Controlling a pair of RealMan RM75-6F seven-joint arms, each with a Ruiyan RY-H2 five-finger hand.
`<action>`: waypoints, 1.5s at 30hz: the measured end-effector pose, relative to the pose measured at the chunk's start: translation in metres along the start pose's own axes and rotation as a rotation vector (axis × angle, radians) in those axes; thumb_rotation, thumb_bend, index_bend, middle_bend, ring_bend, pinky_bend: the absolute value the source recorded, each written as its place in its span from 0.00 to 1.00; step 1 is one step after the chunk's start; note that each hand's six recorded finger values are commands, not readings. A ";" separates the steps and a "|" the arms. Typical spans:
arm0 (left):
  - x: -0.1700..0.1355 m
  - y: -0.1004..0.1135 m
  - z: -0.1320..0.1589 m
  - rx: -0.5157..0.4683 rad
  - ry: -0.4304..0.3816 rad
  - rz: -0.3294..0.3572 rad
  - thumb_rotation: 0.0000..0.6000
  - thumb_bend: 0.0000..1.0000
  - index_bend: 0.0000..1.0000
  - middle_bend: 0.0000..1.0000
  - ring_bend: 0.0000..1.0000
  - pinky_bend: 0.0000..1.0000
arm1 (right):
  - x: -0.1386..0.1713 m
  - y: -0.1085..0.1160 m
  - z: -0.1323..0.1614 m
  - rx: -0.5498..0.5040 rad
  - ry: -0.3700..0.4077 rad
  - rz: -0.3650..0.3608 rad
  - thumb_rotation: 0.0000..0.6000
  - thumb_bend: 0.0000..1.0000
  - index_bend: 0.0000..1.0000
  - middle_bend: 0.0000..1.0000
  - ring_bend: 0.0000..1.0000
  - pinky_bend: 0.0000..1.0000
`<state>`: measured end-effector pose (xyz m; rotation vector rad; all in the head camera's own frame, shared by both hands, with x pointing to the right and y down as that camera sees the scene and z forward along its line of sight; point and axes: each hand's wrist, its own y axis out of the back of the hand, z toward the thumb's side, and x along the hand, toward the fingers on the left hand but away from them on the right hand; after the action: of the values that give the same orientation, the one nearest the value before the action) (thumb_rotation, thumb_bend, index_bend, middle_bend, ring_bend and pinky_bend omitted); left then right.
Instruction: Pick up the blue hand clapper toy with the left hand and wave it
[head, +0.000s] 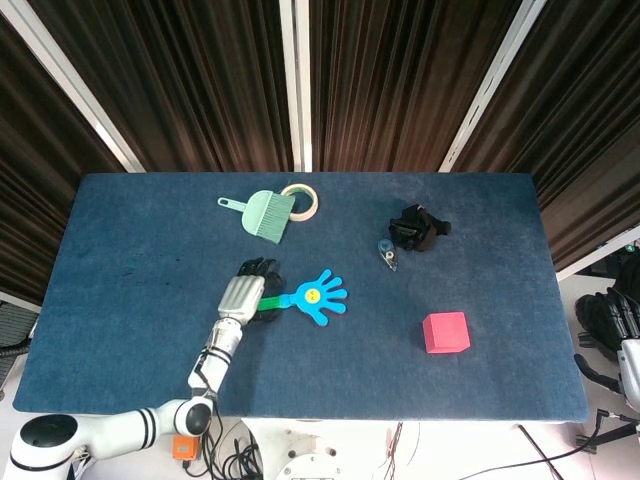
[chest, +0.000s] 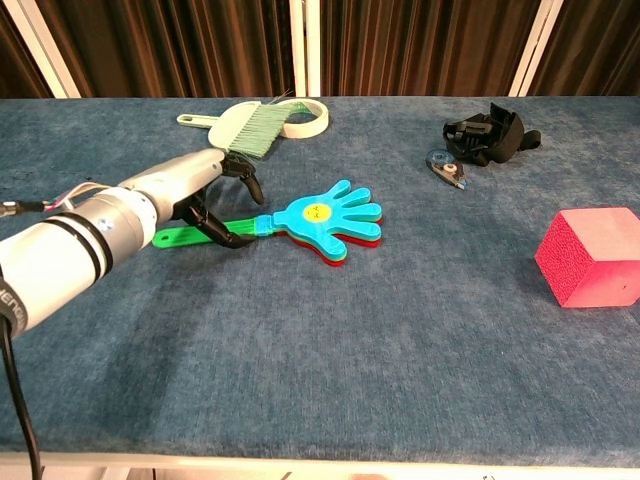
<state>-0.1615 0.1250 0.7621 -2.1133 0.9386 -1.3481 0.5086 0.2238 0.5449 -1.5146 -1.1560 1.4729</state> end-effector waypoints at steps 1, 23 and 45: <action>0.001 0.002 -0.001 -0.002 0.004 0.004 1.00 0.26 0.37 0.09 0.00 0.00 | 0.000 0.000 0.000 0.001 0.000 0.001 1.00 0.16 0.00 0.00 0.00 0.00; 0.004 -0.001 0.005 -0.002 -0.044 0.009 1.00 0.27 0.32 0.07 0.00 0.00 | -0.001 0.000 0.001 0.007 0.002 0.007 1.00 0.16 0.00 0.00 0.00 0.00; 0.013 -0.009 0.013 0.001 -0.018 -0.034 1.00 0.44 0.59 0.07 0.00 0.00 | -0.001 0.002 -0.003 0.001 -0.005 -0.001 1.00 0.17 0.00 0.00 0.00 0.00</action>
<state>-0.1435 0.1217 0.7705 -2.1466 0.8989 -1.3430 0.5119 0.2224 0.5442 -1.5106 -1.1590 1.4764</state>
